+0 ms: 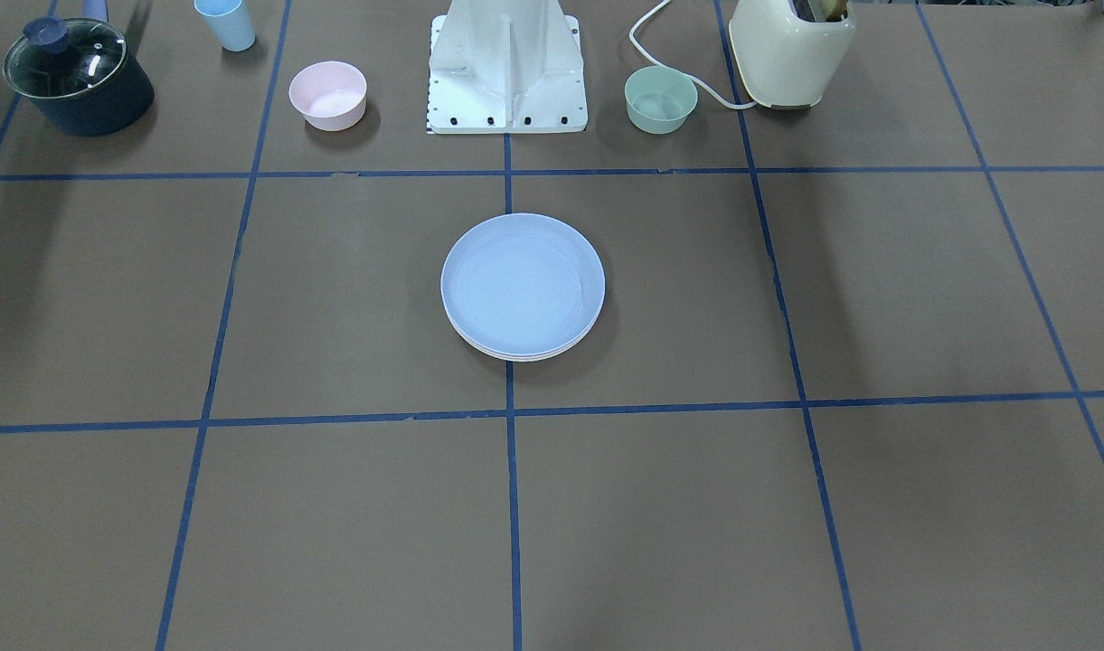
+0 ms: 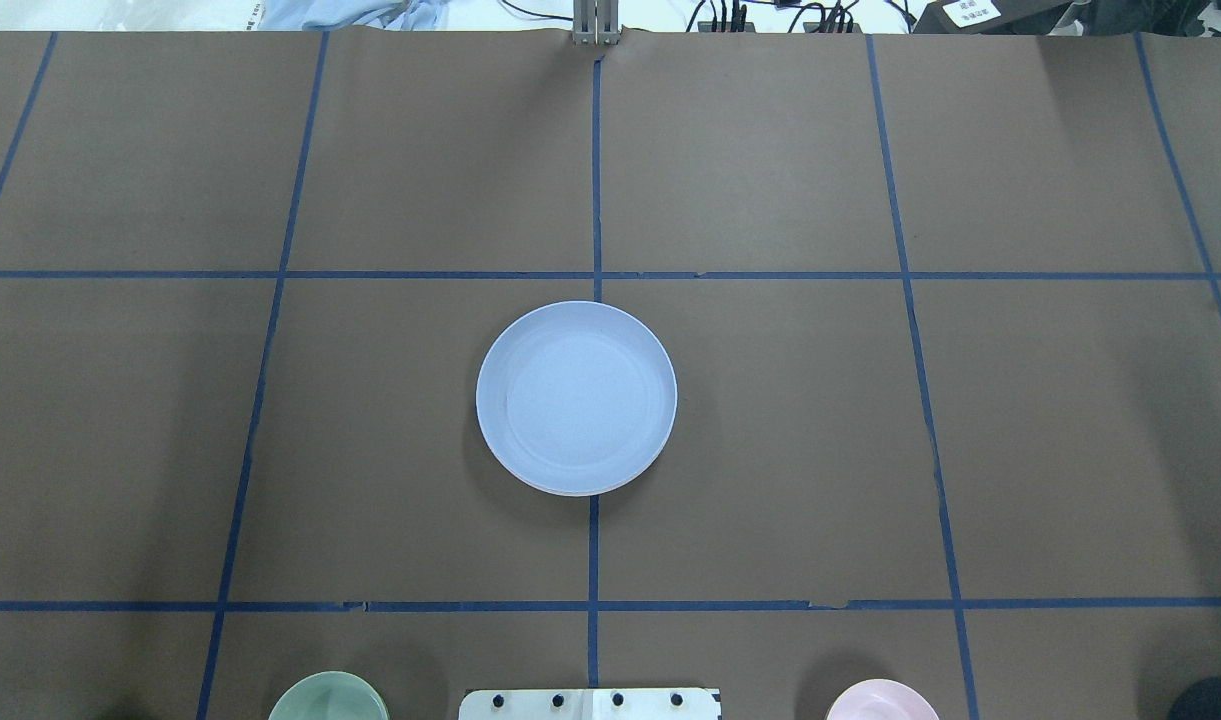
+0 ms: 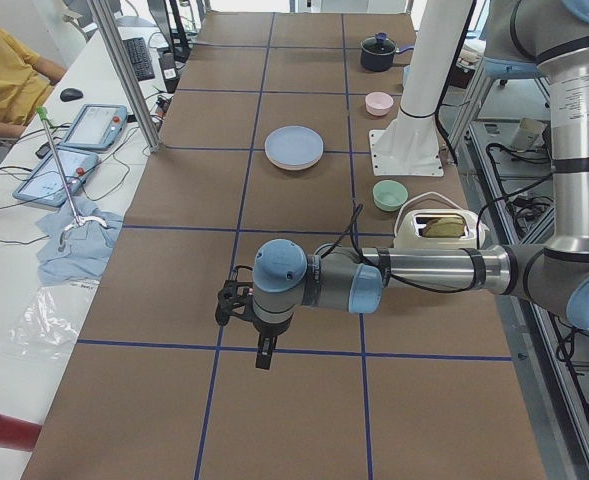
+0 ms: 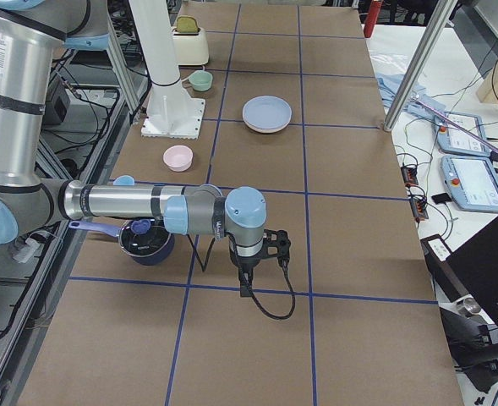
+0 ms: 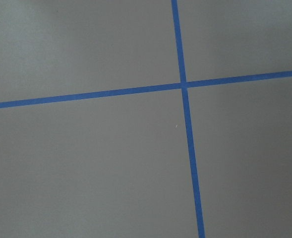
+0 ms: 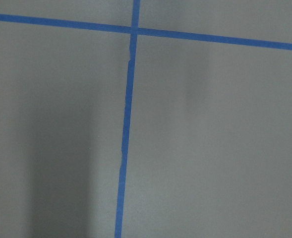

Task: Stack three plates with pink and blue

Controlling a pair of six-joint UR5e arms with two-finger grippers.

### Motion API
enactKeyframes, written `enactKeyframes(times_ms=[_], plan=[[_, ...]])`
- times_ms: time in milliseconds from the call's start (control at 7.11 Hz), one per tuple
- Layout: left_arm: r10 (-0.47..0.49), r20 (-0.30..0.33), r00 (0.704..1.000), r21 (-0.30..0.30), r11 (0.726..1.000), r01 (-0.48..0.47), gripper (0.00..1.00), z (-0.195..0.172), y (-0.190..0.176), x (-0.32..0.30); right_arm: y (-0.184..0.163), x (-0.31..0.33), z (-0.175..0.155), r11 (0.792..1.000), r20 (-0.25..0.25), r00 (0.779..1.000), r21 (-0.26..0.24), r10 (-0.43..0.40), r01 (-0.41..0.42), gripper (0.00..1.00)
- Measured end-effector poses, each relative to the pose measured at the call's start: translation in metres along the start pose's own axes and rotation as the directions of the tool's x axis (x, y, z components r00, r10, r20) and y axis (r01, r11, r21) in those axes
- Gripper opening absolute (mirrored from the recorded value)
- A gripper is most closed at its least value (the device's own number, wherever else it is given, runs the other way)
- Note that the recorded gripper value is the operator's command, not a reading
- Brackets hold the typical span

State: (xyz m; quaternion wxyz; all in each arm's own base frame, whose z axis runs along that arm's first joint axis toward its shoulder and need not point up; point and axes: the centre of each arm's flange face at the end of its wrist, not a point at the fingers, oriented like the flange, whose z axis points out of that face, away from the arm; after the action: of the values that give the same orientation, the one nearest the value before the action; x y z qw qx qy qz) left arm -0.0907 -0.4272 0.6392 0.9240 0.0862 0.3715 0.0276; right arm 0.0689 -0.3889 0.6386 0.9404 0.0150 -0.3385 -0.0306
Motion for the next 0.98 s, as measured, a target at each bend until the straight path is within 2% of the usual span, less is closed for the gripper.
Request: enactKeyframes(times_ms=[984], plan=[[0.016, 0.006, 1.0, 0.015, 1.0, -0.017, 1.0, -0.0006, 0.0003, 0.0006, 0.0006, 0.0002, 0.0004, 1.0, 0.001, 1.0, -0.001, 0.0, 0.0, 1.0]])
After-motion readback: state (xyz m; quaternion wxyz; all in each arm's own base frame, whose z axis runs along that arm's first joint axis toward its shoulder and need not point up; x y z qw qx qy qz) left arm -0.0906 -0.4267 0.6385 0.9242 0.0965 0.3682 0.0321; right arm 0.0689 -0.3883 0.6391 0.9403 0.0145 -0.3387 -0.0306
